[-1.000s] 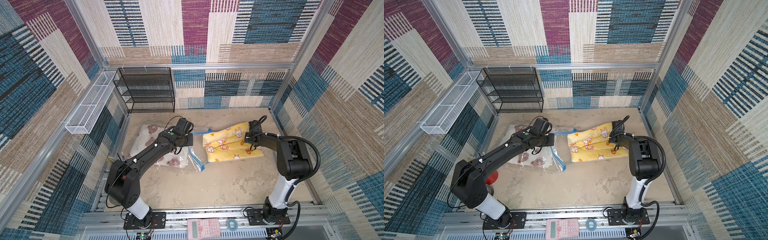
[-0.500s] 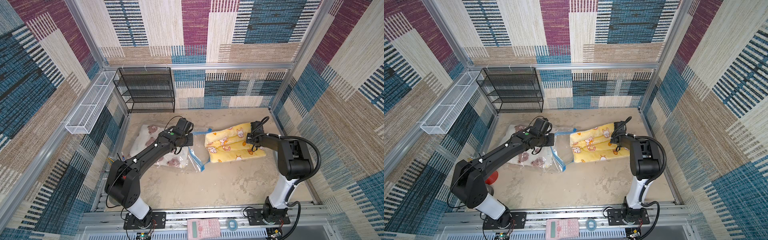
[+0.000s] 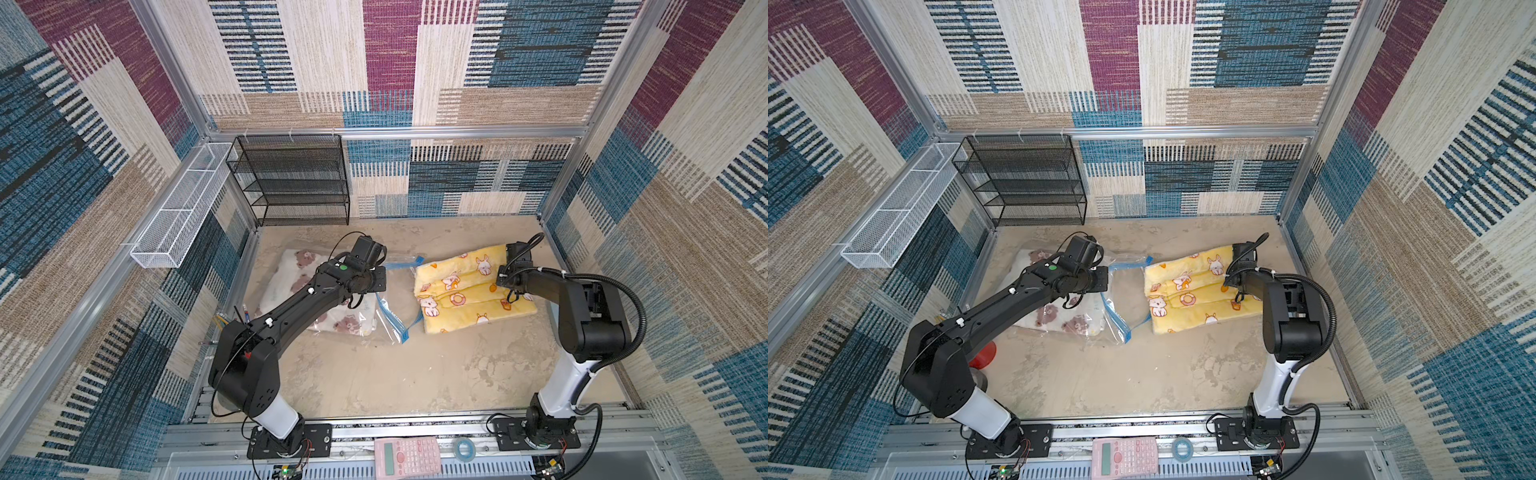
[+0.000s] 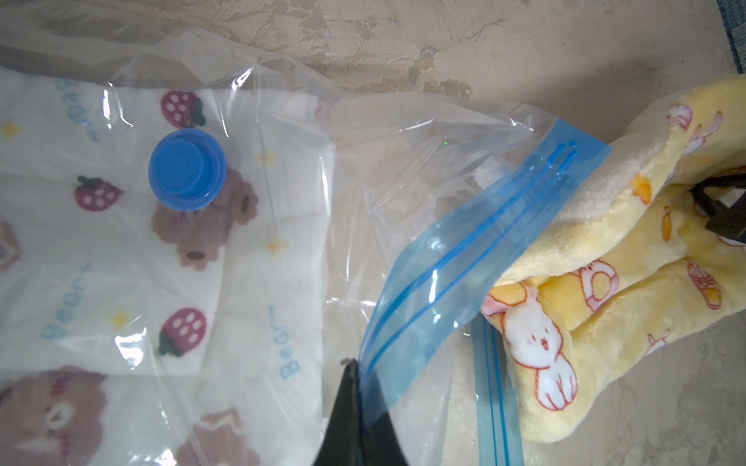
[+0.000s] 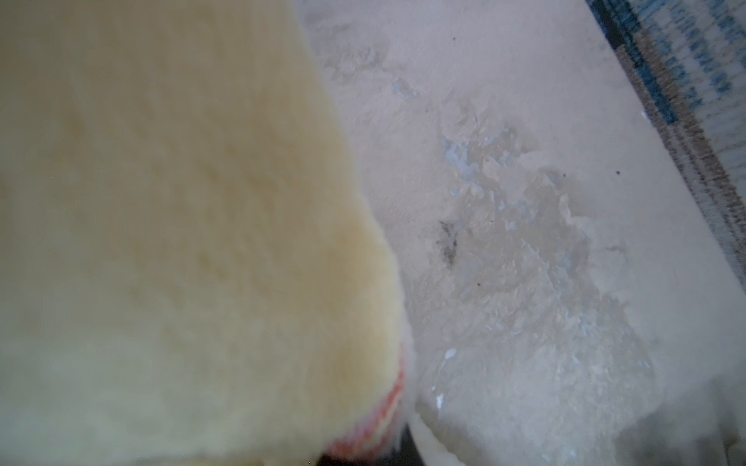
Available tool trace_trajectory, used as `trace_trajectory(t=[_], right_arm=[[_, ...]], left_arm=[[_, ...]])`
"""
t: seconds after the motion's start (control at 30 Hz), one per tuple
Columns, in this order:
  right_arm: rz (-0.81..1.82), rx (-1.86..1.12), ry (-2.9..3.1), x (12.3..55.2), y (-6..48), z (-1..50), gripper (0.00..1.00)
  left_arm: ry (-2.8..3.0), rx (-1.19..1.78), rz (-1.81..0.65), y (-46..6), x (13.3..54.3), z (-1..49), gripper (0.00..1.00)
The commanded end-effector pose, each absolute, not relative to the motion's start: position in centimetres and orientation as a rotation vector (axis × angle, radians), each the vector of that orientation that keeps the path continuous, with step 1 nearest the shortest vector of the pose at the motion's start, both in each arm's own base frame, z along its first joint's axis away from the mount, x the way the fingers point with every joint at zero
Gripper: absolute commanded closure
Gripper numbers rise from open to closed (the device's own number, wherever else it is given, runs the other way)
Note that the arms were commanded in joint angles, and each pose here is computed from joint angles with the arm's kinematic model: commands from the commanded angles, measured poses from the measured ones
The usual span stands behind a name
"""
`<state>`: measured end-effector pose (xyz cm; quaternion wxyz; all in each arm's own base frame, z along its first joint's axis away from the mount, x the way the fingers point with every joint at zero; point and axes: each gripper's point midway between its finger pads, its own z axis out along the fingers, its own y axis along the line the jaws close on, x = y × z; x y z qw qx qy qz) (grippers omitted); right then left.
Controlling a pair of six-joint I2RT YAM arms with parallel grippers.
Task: Take the blanket out of the vacuum bag
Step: Place the blanket at the center of the board.
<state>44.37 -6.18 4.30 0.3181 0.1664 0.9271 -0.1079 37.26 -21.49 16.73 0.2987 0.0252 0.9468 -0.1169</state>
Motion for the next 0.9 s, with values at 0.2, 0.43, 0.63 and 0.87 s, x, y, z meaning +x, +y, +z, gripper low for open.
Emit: trace_trajectory(t=[0.2, 0.43, 0.63, 0.87], right_arm=[[-0.330, 0.570, 2.375, 43.5, -9.0, 5.4, 1.00], [-0.348, 0.587, 2.338, 43.8, -9.7, 6.6, 1.00], [-0.339, 0.609, 2.310, 43.7, -9.9, 7.4, 0.98], [-0.303, 0.613, 2.257, 43.8, -9.8, 10.0, 0.67]], left_arm=[[2.516, 0.068, -0.299, -21.2, 37.2, 16.9, 1.00], [2.518, 0.066, -0.302, -21.2, 37.2, 16.9, 1.00], [2.520, 0.067, -0.304, -21.3, 37.1, 16.8, 1.00], [2.518, 0.065, -0.307, -21.2, 37.1, 17.0, 1.00]])
